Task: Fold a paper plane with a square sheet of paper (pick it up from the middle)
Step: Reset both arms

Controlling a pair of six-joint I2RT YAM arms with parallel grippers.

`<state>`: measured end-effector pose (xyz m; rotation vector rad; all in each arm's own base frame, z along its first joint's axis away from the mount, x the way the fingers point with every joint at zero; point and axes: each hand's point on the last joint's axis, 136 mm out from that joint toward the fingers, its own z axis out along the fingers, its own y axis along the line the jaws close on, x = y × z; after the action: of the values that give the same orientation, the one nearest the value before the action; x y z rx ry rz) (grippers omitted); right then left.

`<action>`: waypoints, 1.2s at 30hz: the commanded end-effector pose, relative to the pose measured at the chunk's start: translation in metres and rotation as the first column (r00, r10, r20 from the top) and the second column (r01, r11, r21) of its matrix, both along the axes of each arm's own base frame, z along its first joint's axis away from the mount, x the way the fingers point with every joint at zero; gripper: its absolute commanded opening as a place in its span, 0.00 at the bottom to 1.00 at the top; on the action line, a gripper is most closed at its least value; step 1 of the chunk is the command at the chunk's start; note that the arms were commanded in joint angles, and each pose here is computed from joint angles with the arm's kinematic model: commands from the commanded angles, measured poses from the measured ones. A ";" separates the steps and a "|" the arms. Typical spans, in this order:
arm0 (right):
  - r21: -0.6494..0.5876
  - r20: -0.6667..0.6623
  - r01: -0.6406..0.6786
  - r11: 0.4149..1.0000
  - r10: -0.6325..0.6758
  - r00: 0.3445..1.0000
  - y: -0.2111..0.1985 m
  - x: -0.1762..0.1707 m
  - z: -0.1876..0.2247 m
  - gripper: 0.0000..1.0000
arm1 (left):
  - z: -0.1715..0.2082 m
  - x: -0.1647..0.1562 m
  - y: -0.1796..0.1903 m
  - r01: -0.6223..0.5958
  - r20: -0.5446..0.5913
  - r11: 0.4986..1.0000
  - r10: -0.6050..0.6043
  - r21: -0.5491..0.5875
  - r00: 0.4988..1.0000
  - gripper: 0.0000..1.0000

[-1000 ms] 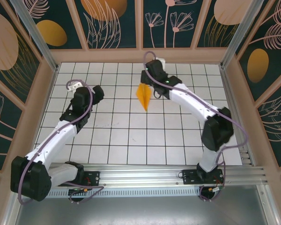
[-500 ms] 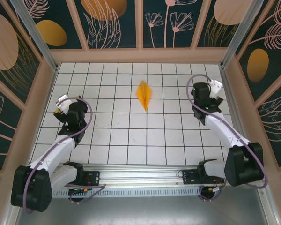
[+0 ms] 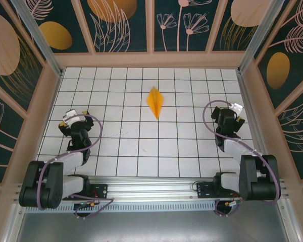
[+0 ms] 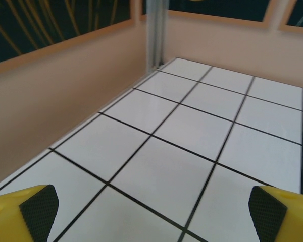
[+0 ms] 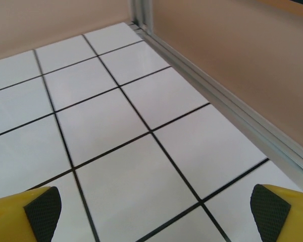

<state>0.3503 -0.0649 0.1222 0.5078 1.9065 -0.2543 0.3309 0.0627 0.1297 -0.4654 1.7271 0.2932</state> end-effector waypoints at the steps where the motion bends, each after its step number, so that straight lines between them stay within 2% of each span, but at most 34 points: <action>1: -0.028 0.157 -0.117 0.993 0.120 0.980 0.015 0.014 0.026 0.99 | 0.026 0.015 -0.021 0.160 0.126 0.986 -0.163 0.038 0.978 0.99; 4: -0.040 0.214 -0.169 0.985 0.173 0.961 0.021 0.013 0.030 0.99 | 0.033 0.018 -0.027 0.220 0.180 0.975 -0.224 0.042 0.958 0.98; 8: -0.041 0.250 -0.217 0.975 0.221 0.943 0.023 0.012 0.026 0.99 | 0.032 0.025 -0.031 0.267 0.198 0.963 -0.270 0.041 0.942 0.98; 16: -0.047 0.258 -0.347 0.937 0.347 0.902 0.043 0.021 0.014 0.99 | 0.014 0.038 -0.033 0.285 0.175 0.958 -0.286 0.032 0.942 0.99; 21: -0.072 0.235 -0.373 0.925 0.380 0.895 0.052 0.029 0.001 0.99 | 0.013 0.038 -0.031 0.278 0.174 0.960 -0.279 0.034 0.944 0.99; 28: -0.073 0.246 -0.346 0.935 0.353 0.903 0.048 0.024 0.000 0.99 | 0.014 0.037 -0.032 0.280 0.176 0.959 -0.282 0.038 0.943 0.99; 36: -0.074 0.246 -0.347 0.935 0.354 0.902 0.048 0.024 0.000 0.99 | 0.012 0.042 -0.041 0.335 0.151 0.941 -0.338 0.049 0.929 0.98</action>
<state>0.3739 -0.0183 0.1121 0.1759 1.7440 0.0186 0.3677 0.0238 0.1320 -0.1949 1.6426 0.0317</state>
